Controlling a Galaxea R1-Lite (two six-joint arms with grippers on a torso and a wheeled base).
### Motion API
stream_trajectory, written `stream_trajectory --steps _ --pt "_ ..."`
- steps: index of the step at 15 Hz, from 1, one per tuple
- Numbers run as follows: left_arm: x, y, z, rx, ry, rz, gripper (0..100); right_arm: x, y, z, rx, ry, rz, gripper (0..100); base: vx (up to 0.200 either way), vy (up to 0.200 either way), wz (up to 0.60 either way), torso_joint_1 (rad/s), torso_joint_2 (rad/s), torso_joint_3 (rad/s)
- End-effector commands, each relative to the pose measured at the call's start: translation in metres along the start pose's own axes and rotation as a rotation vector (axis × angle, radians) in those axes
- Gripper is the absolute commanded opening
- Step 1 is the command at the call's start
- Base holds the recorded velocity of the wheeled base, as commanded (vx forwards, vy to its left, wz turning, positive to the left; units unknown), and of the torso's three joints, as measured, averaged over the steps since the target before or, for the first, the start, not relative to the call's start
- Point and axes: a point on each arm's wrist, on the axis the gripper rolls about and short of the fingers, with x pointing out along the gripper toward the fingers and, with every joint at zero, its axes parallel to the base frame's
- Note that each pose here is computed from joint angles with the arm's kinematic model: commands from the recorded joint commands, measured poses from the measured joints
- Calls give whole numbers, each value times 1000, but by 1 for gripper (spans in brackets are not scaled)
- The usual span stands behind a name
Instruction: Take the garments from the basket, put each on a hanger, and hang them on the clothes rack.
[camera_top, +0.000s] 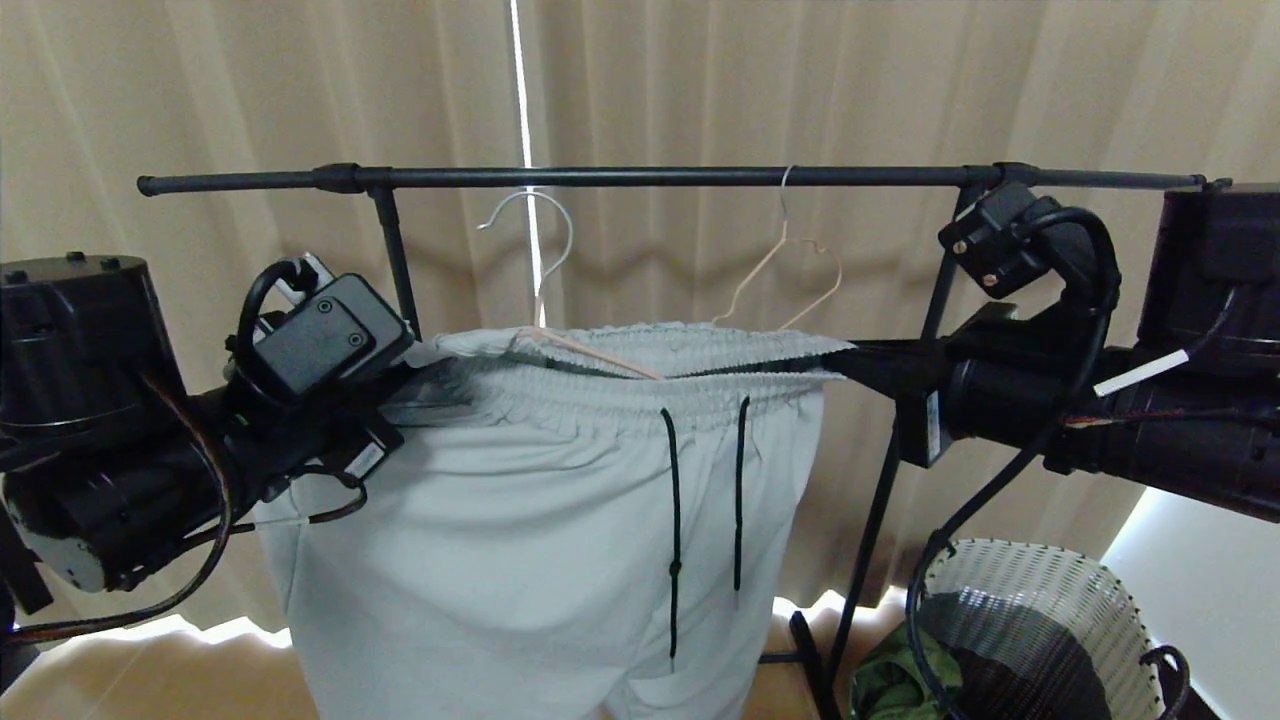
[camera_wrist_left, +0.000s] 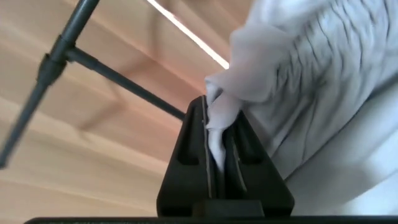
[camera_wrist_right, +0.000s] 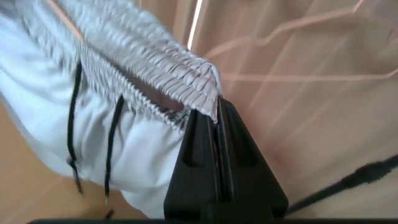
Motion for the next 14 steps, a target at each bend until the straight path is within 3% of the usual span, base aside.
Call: stream_trajectory --steps 1,4,7,10,14 --pt "0 -4 11 -104 -13 12 0 -3 6 -13 -22 39 21 0 0 0 0 0 0 0" --pt "6 -15 31 -298 -19 30 0 -4 15 -19 -62 58 56 0 0 0 0 0 0 0" --pt "16 -16 41 -389 -31 35 0 -3 31 -17 -93 51 118 0 0 0 0 0 0 0" --pt "20 -8 31 -385 44 131 0 -5 31 -16 -133 41 117 0 0 0 0 0 0 0" --pt "23 2 22 -338 73 173 0 -29 18 -4 -130 11 73 0 0 0 0 0 0 0"
